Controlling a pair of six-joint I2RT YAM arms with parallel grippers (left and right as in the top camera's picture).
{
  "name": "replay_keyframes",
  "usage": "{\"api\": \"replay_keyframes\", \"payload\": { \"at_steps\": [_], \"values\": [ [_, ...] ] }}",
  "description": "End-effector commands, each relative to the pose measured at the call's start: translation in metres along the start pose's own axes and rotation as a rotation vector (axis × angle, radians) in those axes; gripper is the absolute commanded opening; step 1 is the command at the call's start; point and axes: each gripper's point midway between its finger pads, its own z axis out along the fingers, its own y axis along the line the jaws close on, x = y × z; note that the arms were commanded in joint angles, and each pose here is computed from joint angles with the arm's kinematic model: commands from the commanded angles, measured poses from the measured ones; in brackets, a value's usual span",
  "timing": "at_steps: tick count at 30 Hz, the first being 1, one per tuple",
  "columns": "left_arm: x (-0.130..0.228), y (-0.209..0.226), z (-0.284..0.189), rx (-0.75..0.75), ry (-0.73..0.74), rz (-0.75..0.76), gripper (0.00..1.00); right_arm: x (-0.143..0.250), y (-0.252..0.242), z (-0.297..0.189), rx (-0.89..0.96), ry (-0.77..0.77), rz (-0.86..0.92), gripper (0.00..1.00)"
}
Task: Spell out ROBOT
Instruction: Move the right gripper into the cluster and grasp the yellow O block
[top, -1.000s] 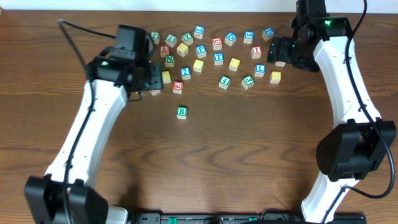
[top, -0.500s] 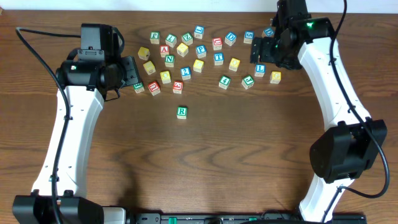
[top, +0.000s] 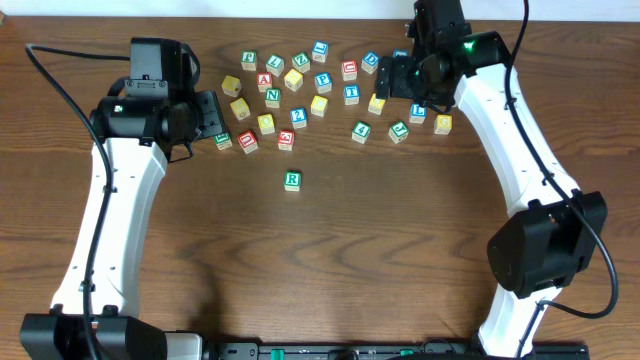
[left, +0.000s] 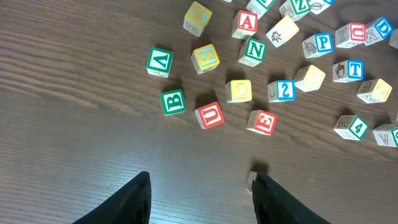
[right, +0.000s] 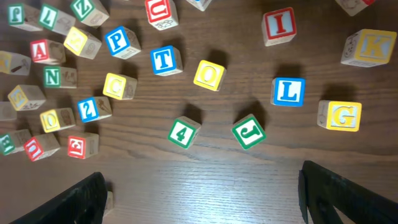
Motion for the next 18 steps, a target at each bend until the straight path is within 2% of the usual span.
{"api": "replay_keyframes", "payload": {
  "at_steps": [1, 8, 12, 18],
  "values": [
    [-0.005, 0.001, -0.002, -0.005, -0.012, 0.01, 0.52, -0.007, 0.012, -0.007, -0.049, -0.017, 0.004, 0.94],
    [0.0, 0.003, -0.002, -0.011, 0.011, 0.008, 0.52, -0.064, 0.04, -0.056, -0.129, -0.216, -0.033, 0.89],
    [0.001, 0.003, -0.002, -0.011, 0.012, 0.008, 0.52, -0.062, 0.038, -0.014, -0.103, -0.17, -0.013, 0.88],
    [0.001, 0.003, -0.002, -0.011, 0.012, 0.008, 0.51, -0.039, 0.016, 0.075, 0.007, -0.039, 0.133, 0.79]
  ]
}}
